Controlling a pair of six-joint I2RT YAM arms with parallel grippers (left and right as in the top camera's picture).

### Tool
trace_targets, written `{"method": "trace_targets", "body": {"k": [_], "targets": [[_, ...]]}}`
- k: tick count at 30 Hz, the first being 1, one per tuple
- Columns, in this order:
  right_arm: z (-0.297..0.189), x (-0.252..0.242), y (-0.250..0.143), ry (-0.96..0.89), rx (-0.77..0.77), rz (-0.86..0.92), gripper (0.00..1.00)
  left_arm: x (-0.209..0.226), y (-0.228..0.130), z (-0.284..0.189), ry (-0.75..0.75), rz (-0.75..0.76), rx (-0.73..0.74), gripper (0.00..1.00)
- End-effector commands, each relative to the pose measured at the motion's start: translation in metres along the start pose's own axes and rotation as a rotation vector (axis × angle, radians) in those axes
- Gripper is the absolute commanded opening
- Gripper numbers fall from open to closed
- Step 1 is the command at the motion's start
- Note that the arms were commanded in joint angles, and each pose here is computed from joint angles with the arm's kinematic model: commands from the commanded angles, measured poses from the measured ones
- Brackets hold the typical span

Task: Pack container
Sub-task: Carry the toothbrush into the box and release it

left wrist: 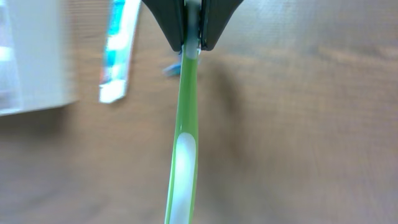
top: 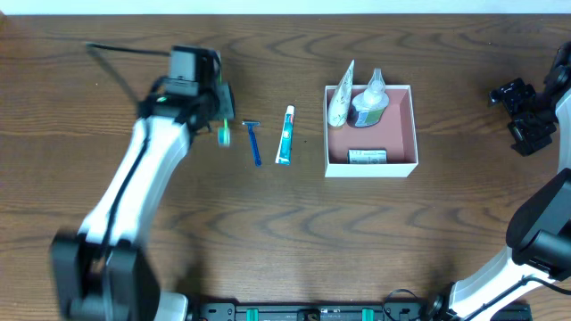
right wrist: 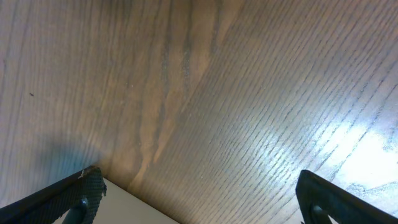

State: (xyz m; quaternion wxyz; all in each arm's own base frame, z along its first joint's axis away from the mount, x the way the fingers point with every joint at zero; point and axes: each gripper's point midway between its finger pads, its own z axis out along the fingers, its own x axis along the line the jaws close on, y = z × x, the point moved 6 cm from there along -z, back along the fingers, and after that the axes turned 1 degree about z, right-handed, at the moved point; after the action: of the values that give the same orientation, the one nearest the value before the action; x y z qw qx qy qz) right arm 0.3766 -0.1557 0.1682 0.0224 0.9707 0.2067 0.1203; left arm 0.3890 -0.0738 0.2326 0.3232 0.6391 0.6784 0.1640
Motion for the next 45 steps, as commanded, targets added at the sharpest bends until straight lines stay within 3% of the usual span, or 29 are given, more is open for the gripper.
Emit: {"method": "trace_targets", "body": {"k": [1,9,14,19,31,45], "targets": [[0.0,0.0,0.0,0.0,0.001,0.011,0.99,-0.03,0.019,-0.051,-0.126,0.044,-0.128,0.06],[0.0,0.0,0.0,0.0,0.001,0.011,0.99,-0.12,0.014,-0.097,-0.351,0.23,-0.273,0.06],[0.0,0.0,0.0,0.0,0.001,0.011,0.99,-0.185,-0.009,-0.082,-0.49,0.346,-0.267,0.06],[0.0,0.0,0.0,0.0,0.001,0.011,0.99,-0.225,-0.036,-0.044,-0.539,0.417,-0.221,0.06],[0.0,0.0,0.0,0.0,0.001,0.011,0.99,-0.261,-0.076,0.013,-0.575,0.469,-0.152,0.06],[0.0,0.0,0.0,0.0,0.001,0.011,0.99,-0.255,-0.099,0.061,-0.49,0.556,-0.103,0.14]]}}
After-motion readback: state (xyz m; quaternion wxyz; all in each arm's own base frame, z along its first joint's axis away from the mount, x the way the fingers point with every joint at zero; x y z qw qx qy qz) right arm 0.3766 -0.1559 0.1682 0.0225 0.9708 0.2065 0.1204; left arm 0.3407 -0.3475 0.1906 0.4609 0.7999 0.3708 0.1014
